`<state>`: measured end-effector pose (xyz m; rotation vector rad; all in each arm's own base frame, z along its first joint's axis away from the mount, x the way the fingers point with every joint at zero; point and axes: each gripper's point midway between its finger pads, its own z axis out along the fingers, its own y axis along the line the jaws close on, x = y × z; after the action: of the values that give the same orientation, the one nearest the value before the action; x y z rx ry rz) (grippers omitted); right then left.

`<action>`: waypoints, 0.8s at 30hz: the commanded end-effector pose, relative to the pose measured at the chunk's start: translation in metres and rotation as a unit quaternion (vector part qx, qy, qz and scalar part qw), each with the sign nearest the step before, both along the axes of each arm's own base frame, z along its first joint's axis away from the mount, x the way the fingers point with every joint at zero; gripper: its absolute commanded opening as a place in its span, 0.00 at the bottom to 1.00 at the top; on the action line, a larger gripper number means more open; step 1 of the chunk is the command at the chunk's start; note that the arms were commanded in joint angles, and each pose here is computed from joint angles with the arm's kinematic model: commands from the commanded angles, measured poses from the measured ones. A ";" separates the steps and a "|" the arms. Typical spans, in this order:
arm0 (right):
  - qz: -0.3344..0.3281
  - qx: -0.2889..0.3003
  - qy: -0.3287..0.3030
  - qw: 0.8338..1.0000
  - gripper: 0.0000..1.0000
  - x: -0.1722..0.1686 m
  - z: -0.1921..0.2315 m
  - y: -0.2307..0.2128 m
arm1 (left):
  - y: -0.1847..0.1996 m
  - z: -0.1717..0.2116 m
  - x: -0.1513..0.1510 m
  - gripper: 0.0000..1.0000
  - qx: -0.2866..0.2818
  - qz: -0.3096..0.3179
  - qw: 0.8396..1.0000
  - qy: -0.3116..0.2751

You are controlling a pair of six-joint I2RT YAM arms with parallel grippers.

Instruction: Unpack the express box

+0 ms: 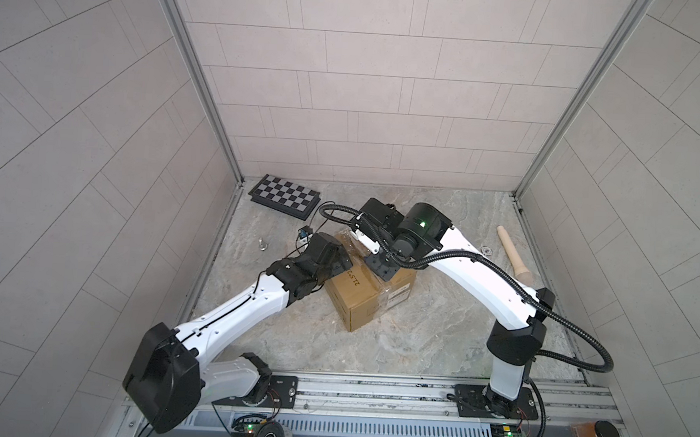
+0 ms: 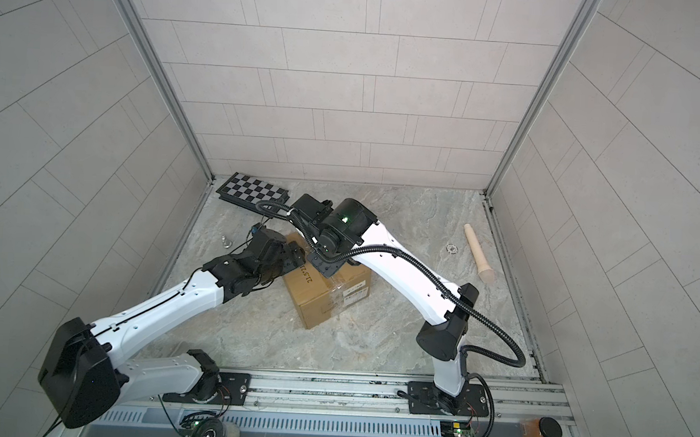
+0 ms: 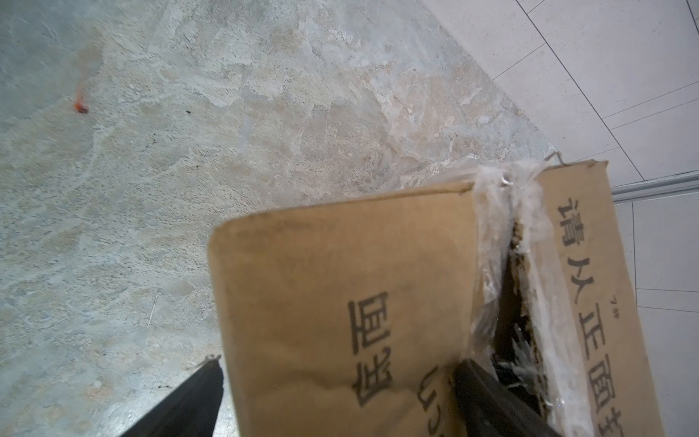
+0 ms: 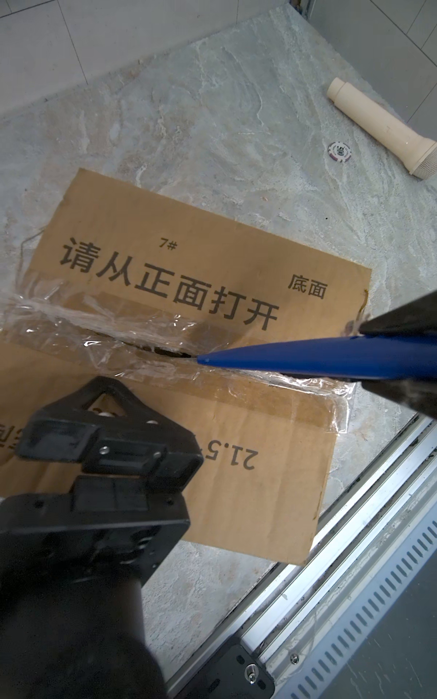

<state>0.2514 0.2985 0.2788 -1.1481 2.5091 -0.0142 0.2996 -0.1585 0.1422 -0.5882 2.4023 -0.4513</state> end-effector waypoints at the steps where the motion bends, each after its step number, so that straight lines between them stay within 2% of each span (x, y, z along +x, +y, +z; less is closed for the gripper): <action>1: 0.018 -0.023 0.063 0.998 0.00 -0.029 -0.007 -0.001 | 0.050 -0.082 -0.065 0.98 0.132 -0.009 0.976 0.175; 11: 0.006 -0.071 0.102 0.992 0.00 -0.061 -0.017 -0.034 | 0.048 -0.084 -0.062 0.98 0.134 -0.008 0.975 0.176; 19: 0.004 -0.068 0.071 0.995 0.00 -0.035 -0.023 -0.008 | 0.048 -0.080 -0.062 0.98 0.130 -0.007 0.977 0.169; 24: 0.006 -0.067 0.086 0.994 0.00 -0.046 -0.022 -0.010 | 0.048 -0.079 -0.061 0.98 0.129 -0.007 0.977 0.168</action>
<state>0.2432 0.3009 0.2666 -1.1371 2.5753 -0.0832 0.3000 -0.1581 0.1412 -0.5909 2.4069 -0.4492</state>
